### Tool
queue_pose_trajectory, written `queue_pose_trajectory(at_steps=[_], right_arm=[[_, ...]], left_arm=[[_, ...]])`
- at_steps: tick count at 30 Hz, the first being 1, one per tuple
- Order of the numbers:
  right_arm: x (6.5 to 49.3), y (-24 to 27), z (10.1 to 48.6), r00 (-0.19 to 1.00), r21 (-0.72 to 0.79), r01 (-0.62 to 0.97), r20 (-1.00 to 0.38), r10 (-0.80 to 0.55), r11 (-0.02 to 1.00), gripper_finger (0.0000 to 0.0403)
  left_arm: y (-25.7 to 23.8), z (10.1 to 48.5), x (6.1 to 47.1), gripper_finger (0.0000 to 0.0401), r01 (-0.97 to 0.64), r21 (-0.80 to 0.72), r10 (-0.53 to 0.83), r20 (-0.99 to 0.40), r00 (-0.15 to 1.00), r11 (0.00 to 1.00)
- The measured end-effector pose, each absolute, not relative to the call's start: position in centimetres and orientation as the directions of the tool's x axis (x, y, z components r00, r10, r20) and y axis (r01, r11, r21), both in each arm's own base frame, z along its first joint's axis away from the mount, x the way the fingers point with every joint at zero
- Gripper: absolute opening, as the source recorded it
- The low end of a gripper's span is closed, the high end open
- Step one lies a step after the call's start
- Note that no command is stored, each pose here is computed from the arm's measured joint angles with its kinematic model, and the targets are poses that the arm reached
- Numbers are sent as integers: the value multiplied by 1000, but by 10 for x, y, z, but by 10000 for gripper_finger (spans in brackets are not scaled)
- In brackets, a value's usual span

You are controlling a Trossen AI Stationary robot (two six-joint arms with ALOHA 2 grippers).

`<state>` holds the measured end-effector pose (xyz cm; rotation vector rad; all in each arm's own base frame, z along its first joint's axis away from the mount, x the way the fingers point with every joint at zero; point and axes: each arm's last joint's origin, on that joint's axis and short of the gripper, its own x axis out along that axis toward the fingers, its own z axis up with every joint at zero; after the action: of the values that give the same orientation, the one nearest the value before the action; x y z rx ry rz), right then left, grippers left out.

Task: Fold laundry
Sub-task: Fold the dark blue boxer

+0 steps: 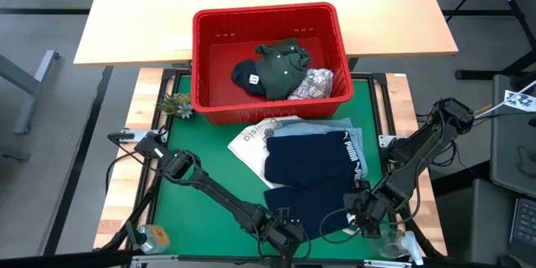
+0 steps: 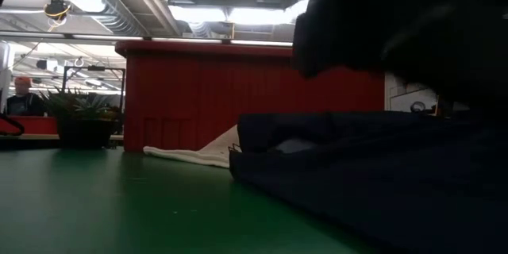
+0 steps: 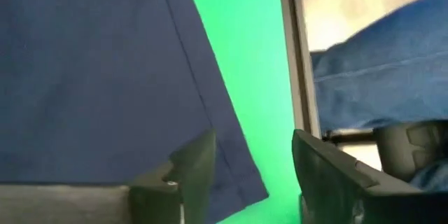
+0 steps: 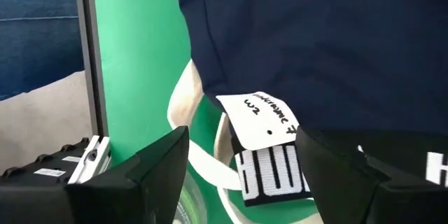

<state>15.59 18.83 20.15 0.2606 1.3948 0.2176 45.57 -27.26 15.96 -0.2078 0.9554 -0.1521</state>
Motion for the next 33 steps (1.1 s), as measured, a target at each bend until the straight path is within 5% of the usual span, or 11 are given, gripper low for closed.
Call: queue_pose_trajectory(at_steps=[23,33], right_arm=[[156,188,201,162,307,2,-939,303,952,263],[152,191,201,101,337,-99,-932,347,936,263]], left_arm=[[-273,131,448,215,7,-138,-124,-867,483,990],[-272,130,447,120,-10,-101,-83,-871,485,995]])
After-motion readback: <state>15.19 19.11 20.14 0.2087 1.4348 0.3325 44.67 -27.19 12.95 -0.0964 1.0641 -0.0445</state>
